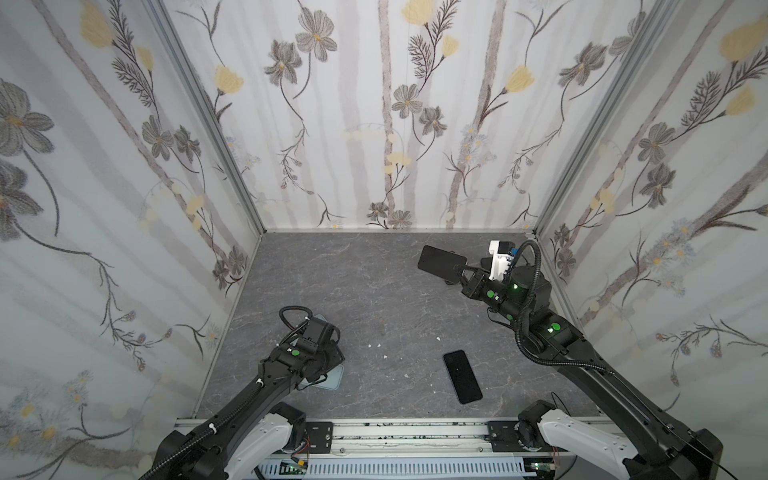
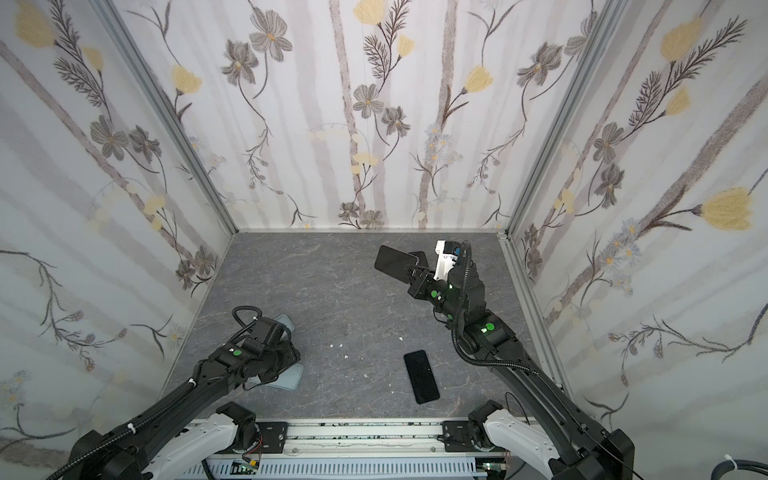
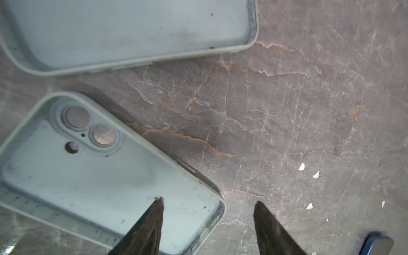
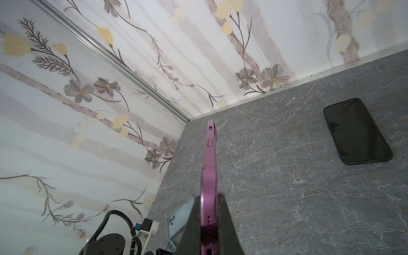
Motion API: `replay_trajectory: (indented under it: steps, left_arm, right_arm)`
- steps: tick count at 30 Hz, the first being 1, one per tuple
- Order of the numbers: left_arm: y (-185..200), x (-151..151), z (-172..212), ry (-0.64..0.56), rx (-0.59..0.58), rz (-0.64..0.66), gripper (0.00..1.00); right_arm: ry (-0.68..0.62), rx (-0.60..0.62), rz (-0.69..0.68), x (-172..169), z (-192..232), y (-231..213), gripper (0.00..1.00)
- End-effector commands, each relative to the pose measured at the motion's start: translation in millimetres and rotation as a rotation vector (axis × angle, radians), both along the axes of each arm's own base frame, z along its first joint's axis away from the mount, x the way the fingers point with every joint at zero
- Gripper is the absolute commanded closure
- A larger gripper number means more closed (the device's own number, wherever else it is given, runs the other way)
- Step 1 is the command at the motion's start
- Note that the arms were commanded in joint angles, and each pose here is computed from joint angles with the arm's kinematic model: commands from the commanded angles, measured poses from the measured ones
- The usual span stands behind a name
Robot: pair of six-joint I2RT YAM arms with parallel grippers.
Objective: Put the phone into the phone case
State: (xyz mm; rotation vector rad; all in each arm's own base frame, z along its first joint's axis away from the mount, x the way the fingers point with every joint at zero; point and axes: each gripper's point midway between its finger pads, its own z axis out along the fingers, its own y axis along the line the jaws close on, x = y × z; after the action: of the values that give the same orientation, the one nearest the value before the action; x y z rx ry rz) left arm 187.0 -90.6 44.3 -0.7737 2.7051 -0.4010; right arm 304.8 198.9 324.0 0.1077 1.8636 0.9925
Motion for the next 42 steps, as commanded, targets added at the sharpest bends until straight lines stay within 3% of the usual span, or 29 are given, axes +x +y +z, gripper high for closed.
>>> replay_trajectory:
  steps: [1,11,16,25,31,42]
  left_arm:
    - [-8,-11,-3,0.049,-0.039,-0.038,0.36]
    - [-40,-35,-19,0.177,-0.155,-0.161,0.42]
    - [-78,-35,-18,0.213,-0.339,-0.201,0.48]
    - [-122,3,-7,0.139,-0.384,-0.25,0.49]
    - [-154,23,-22,0.146,-0.344,-0.343,0.49]
    - [-249,54,-29,0.145,-0.353,-0.592,0.48]
  right_arm:
    - [-0.076,0.041,-0.009,0,19,-2,1.0]
    - [-0.073,0.031,-0.052,-2,8,-14,1.0]
    - [-0.056,0.013,-0.063,-1,-5,-18,1.0]
    - [-0.082,0.01,-0.069,-2,3,-25,1.0]
    - [-0.096,0.001,-0.098,-6,8,-39,1.0]
    - [-0.115,-0.007,-0.146,-11,20,-59,1.0]
